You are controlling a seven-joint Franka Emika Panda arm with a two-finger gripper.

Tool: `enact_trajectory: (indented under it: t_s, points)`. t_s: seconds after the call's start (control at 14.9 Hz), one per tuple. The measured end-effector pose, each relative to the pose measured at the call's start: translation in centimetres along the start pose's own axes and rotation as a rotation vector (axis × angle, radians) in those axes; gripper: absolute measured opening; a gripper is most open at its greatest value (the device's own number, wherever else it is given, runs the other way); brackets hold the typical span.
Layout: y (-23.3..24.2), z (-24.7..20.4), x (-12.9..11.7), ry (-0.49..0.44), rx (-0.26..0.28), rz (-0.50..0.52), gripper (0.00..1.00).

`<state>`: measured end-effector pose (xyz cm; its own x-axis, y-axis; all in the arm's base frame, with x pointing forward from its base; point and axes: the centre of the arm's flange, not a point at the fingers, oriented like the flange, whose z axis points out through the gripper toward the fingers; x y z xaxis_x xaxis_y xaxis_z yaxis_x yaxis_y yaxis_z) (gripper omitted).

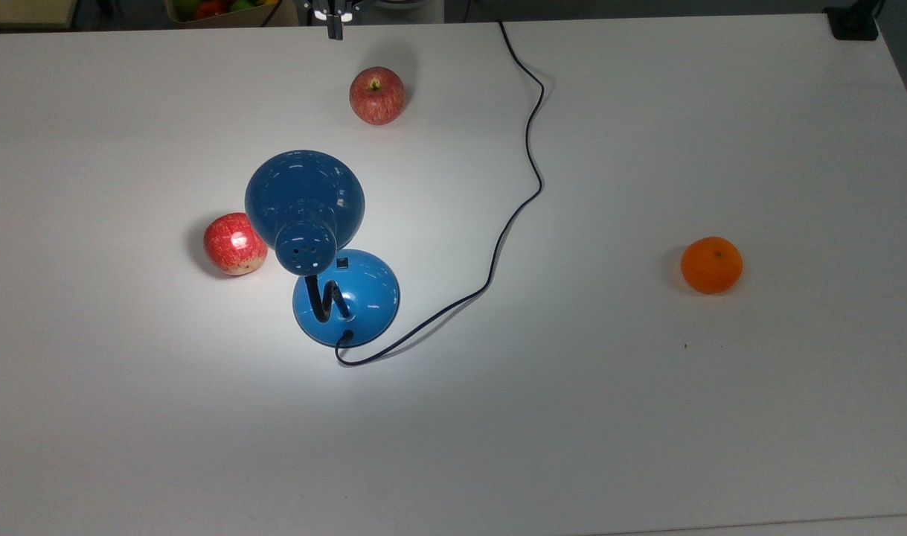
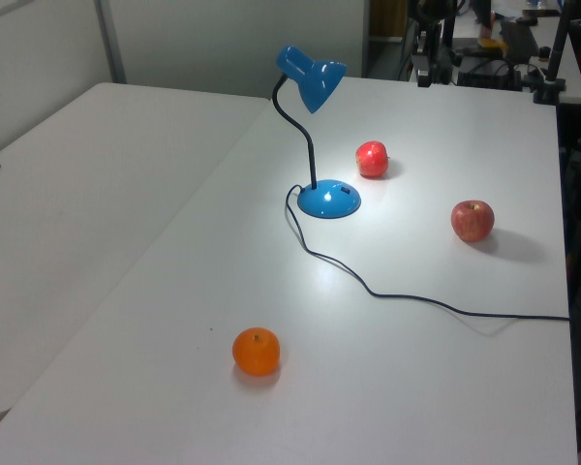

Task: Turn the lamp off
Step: 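Move the gripper down toward the blue lamp's base switch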

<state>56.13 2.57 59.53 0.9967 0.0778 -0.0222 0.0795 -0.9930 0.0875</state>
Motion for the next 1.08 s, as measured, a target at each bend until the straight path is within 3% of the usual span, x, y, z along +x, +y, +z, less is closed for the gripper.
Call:
enact_trajectory:
  t_s: [0.13,0.47,0.67,1.08]
  points:
    - [0.2,0.3,0.1,-0.006,0.0,-0.042,0.01]
    - [1.8,3.6,1.2,-0.026,0.004,-0.031,0.01]
    - [2.0,8.2,2.0,-0.017,0.006,-0.03,0.01]
    - [2.3,17.0,4.1,0.09,0.012,0.02,0.01]
